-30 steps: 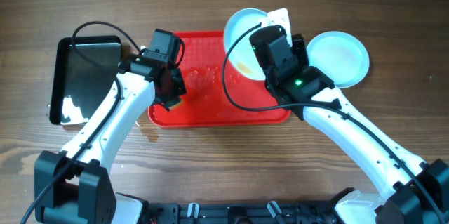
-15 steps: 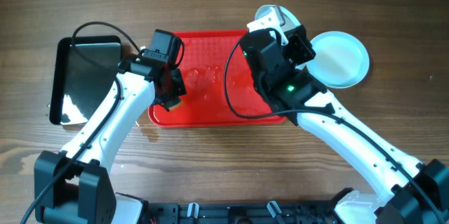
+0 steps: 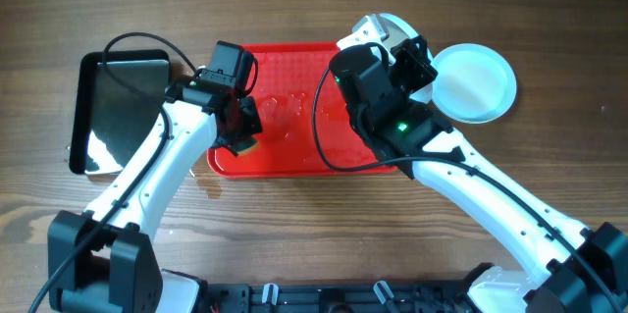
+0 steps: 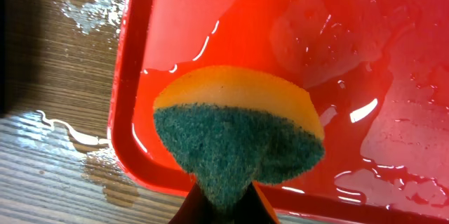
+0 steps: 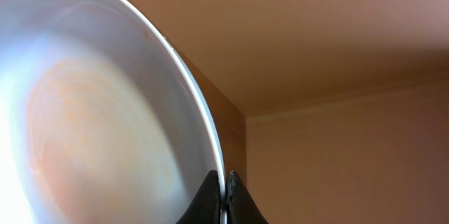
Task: Clean dirty plates on tray and stack at the side
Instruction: 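Lift the plate with the right gripper and carry it right, then stack the plate onto the clean plates at the right and release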
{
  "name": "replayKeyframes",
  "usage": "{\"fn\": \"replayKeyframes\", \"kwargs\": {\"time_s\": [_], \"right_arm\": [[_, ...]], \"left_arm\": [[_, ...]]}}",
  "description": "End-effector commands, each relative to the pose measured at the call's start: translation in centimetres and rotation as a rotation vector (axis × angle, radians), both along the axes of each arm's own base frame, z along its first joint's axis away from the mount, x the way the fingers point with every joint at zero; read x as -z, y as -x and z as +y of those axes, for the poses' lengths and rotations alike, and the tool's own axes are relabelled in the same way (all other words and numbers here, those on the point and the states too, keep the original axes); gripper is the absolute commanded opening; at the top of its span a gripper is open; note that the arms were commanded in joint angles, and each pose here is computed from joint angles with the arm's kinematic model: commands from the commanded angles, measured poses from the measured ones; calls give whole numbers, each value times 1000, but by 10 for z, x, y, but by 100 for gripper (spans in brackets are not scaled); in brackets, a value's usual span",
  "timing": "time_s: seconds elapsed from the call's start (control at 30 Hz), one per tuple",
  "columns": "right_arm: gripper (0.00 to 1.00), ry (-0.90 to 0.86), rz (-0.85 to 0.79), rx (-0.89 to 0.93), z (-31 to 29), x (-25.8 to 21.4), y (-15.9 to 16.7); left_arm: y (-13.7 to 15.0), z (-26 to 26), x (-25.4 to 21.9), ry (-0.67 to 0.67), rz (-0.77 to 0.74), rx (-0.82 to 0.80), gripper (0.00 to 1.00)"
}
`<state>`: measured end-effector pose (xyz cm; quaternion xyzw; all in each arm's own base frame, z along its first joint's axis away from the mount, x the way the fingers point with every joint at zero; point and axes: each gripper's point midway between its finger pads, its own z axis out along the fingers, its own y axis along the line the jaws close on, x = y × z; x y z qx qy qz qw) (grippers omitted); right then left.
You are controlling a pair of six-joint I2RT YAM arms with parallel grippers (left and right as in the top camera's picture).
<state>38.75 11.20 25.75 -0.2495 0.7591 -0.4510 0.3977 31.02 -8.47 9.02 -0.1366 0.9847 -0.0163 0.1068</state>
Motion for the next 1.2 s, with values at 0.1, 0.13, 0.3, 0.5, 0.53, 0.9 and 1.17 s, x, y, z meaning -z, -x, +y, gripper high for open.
{"fn": "replayKeyframes", "kwargs": {"time_s": [0.1,0.13,0.3,0.5,0.53,0.9,1.17], "right_arm": [[4,-5,-41,31,-4,-11,3],[4,-46,-64,49,-5,-11,4],[4,-320,192,-66,26,63,19],[4,-210,-49,113,-8,23,13],[4,-305,96,2,15,49,14],[4,-762,72,59,14,38,7],[4,-1425,112,141,-59,16,-16]], "left_arm": [[-3,-2,-1,22,-2,-13,4],[-3,-2,-1,22,-2,-13,4],[-3,-2,-1,22,-2,-12,4],[-3,-2,-1,22,-4,-12,4],[-3,-2,-1,23,-5,-12,4],[-3,-2,-1,22,-4,-11,4],[-3,-2,-1,22,-4,-11,4]]}}
